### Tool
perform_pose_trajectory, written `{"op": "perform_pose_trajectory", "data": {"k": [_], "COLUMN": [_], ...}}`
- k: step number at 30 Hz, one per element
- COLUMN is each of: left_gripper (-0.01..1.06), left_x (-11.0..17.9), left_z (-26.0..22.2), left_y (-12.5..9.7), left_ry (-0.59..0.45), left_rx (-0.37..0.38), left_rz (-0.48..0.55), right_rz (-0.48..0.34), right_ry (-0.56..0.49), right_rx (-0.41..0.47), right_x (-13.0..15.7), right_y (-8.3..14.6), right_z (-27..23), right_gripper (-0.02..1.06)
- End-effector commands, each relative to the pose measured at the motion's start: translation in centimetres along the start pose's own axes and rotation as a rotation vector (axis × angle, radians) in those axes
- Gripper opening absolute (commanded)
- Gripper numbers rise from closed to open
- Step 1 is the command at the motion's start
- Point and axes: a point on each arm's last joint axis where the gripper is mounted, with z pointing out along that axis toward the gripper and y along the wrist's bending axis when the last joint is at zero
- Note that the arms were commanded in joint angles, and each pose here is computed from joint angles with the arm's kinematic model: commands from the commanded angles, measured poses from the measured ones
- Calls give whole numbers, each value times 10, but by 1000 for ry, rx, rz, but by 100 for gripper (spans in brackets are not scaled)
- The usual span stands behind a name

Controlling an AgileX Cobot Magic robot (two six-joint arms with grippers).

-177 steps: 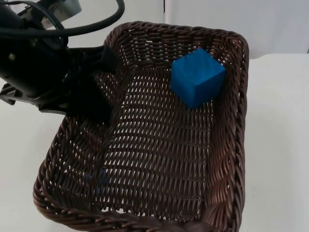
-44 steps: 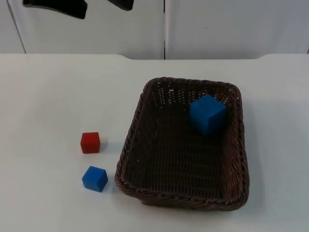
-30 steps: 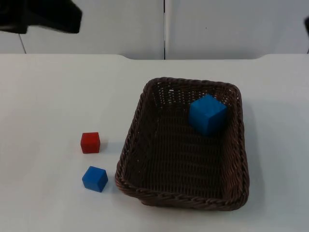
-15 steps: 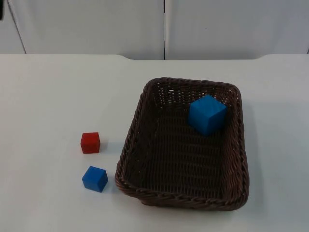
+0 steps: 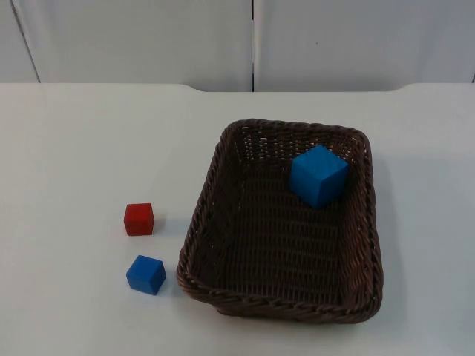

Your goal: Pick up the basket with the left hand and place the largest block into the basket with the right hand.

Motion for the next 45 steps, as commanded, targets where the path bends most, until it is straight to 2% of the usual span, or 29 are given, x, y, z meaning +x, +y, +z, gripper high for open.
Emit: {"op": "perform_pose_trajectory", "data": {"k": [1,3,9,15,18,22,29,36,45], "left_gripper": [74,74,74,74,74,74,74,74,74], "left_x": [6,11,20,32,38,55,59,69,69], "left_z": [-7,-14,-23,-38,-39,-33,-43,-38,-38], "left_y": [2,3,3,4,3,3,0,0,0], "left_ry": [10,9,34,21,12,39,-28,51,50], "left_rx": [-47,-79,-107,-172,-174,-170,-178,-170,-170], "left_rz": [-15,-21,-57,-42,-56,-67,-55,-66,-69], "right_rz": [6,8,17,21,22,24,23,28,34], "right_ry": [12,25,47,-19,-33,1,61,61,62], "right_rx": [-5,-3,-7,-5,-5,-2,-1,-9,-19], "right_x": [6,12,21,31,34,38,49,49,49], "right_y": [0,-1,-1,-2,-3,-3,-2,-1,0], "right_z": [-5,-11,-20,-35,-39,-37,-27,-27,-27], "right_gripper": [72,72,72,72,72,72,72,72,72]}}
